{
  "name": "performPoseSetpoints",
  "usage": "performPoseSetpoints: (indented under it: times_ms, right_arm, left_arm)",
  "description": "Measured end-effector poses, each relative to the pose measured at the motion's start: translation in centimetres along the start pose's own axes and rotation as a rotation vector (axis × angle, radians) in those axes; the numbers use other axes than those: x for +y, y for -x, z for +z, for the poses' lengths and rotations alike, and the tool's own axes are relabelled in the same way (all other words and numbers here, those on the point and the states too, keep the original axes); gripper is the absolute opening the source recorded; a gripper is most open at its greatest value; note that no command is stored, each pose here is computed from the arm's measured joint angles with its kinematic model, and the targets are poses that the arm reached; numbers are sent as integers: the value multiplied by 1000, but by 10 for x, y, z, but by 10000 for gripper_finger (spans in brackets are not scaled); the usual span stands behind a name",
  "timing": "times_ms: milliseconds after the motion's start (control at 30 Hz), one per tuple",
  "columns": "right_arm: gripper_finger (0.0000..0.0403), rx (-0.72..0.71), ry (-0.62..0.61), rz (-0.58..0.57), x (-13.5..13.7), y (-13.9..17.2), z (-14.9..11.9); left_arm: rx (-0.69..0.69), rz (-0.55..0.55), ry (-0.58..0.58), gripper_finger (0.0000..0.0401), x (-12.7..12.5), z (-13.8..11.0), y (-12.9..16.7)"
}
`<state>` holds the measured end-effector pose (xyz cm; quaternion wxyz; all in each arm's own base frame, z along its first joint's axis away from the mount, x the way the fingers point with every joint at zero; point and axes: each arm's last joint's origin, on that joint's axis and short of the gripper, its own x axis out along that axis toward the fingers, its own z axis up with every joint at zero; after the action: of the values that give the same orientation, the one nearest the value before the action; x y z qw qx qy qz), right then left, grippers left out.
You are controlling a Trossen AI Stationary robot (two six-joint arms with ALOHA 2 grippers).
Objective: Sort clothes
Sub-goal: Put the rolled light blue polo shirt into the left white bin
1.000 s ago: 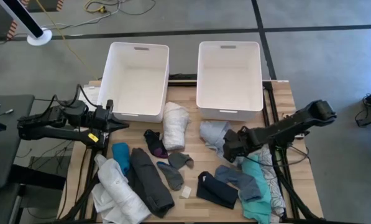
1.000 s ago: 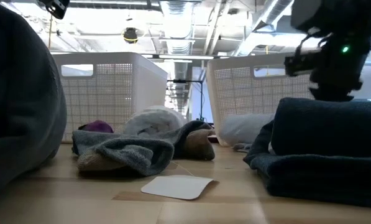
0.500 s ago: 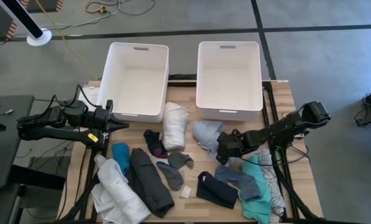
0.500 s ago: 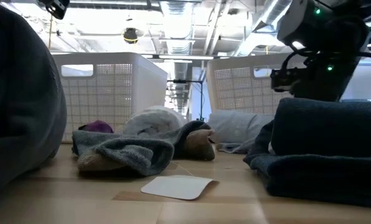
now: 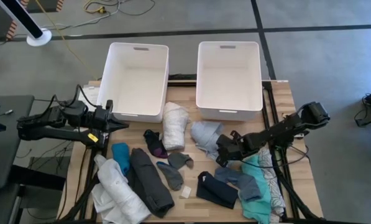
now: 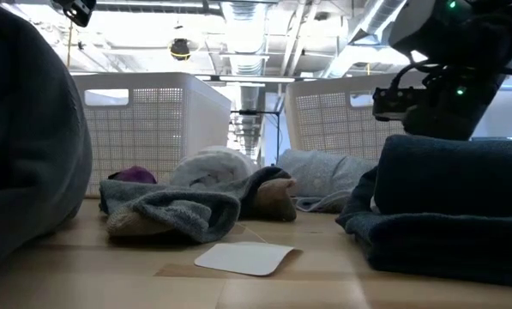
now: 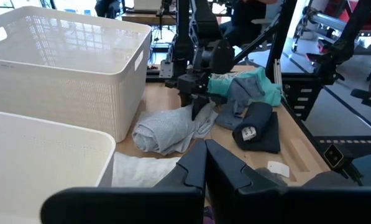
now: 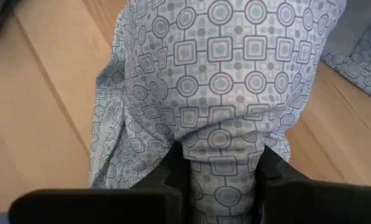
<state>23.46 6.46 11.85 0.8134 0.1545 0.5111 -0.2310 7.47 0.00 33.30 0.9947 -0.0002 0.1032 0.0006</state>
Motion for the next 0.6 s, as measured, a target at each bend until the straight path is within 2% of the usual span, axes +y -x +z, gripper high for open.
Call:
performPoseSetpoints:
  times_ms: [167,300,600]
  right_arm:
    - [91,2,36,6,3,2,4]
    - [91,-3,61,59,10,9,12]
    - [89,-86,122,135,21,32,32]
  left_arm:
    - [0,0,0,0,0,0,0]
    - [0,0,0,0,0,0,0]
    - [-8,0,0,0,0,1,0]
